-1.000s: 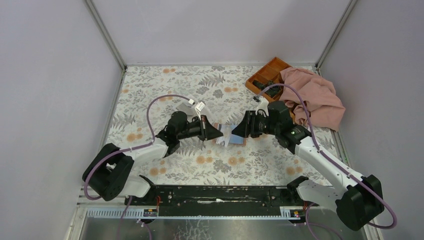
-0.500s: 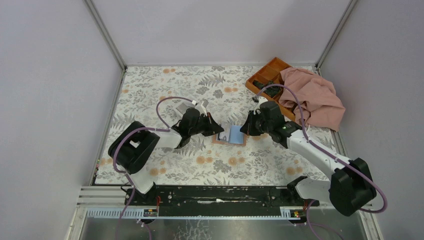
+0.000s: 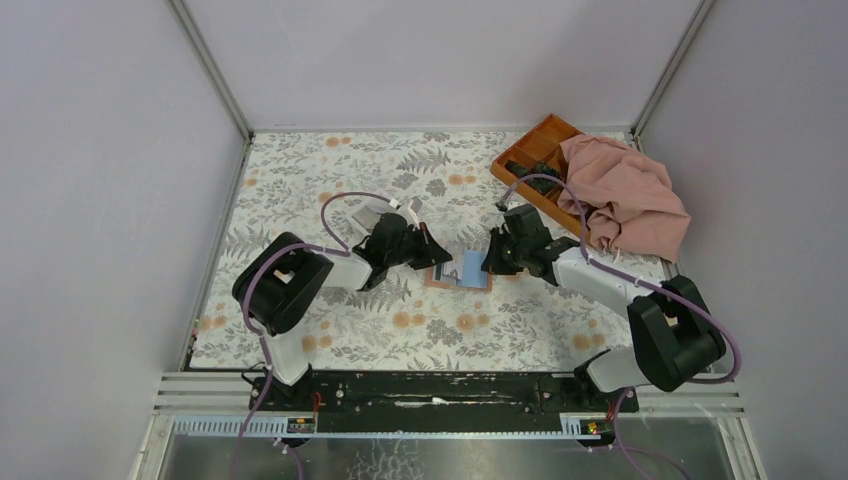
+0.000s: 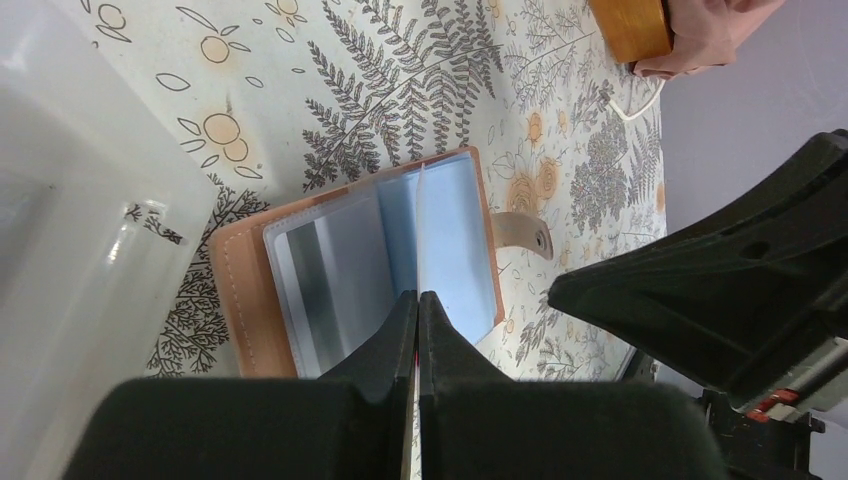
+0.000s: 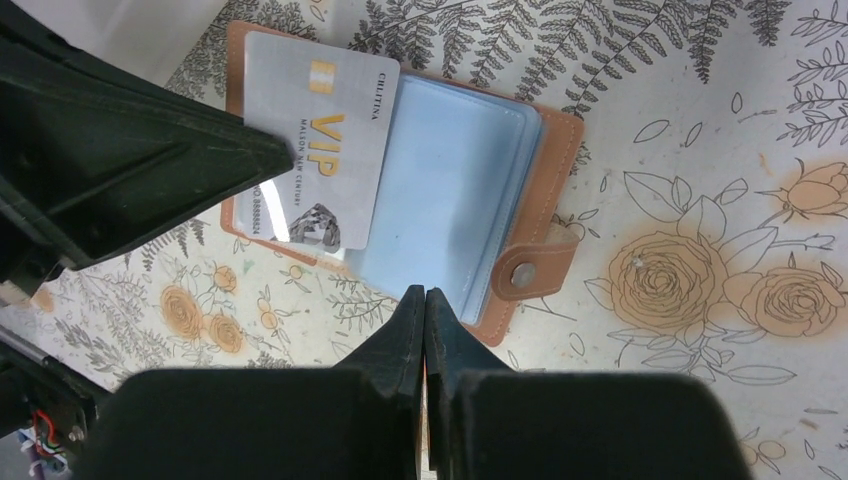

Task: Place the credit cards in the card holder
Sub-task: Pick up the credit card from the storage box, then insert the credit card into the card holder.

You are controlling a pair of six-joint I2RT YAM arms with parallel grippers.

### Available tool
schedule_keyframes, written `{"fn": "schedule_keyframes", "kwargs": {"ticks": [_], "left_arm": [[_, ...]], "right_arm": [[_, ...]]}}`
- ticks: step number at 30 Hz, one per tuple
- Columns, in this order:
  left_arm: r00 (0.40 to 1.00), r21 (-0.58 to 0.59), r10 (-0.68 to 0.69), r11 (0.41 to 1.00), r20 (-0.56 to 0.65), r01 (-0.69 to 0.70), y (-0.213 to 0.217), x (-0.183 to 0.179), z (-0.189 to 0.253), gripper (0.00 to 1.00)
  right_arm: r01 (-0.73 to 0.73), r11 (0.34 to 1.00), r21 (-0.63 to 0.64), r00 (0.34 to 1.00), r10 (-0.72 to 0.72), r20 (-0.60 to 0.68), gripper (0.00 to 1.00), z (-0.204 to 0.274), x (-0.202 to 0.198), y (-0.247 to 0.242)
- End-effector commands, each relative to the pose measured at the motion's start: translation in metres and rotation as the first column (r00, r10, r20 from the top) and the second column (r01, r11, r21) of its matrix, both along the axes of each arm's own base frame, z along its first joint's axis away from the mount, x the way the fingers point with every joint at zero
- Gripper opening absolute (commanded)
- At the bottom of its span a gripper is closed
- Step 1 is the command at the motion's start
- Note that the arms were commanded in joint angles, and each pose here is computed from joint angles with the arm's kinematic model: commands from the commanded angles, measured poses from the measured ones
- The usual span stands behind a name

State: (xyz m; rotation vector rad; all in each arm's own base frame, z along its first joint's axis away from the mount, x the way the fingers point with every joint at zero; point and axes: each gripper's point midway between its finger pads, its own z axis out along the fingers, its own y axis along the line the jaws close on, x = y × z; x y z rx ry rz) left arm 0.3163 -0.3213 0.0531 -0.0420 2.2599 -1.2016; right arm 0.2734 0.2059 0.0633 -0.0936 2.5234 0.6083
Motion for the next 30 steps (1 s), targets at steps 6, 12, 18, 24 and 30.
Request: {"fn": "schedule_keyframes", "kwargs": {"ticks": [6, 12, 18, 24, 30], "left_arm": [[0.998, -0.017, 0.051, 0.999, 0.040, -0.051, 0.001, 0.014, 0.010, 0.00], [0.997, -0.026, 0.068, 0.997, 0.037, -0.067, 0.003, 0.013, 0.012, 0.00], [0.996, -0.027, 0.077, 0.997, 0.037, -0.076, 0.004, 0.013, 0.014, 0.00], [0.996, -0.009, 0.082, 0.997, 0.023, -0.082, 0.007, 0.011, 0.010, 0.00], [0.996, 0.009, 0.093, 0.996, -0.004, -0.093, 0.011, 0.008, 0.002, 0.00]], "right_arm": [[0.011, 1.000, -0.001, 0.998, -0.011, 0.059, 0.00, 0.003, 0.027, 0.010], [0.020, 0.999, -0.032, 0.999, -0.020, 0.025, 0.00, -0.015, 0.030, 0.008], [0.030, 0.997, -0.066, 1.000, -0.030, -0.002, 0.00, -0.032, 0.031, 0.005], [0.037, 0.996, -0.077, 0.999, -0.038, -0.015, 0.00, -0.039, 0.031, 0.004], [0.046, 0.995, -0.084, 0.999, -0.048, -0.020, 0.00, -0.042, 0.030, 0.002]]}}
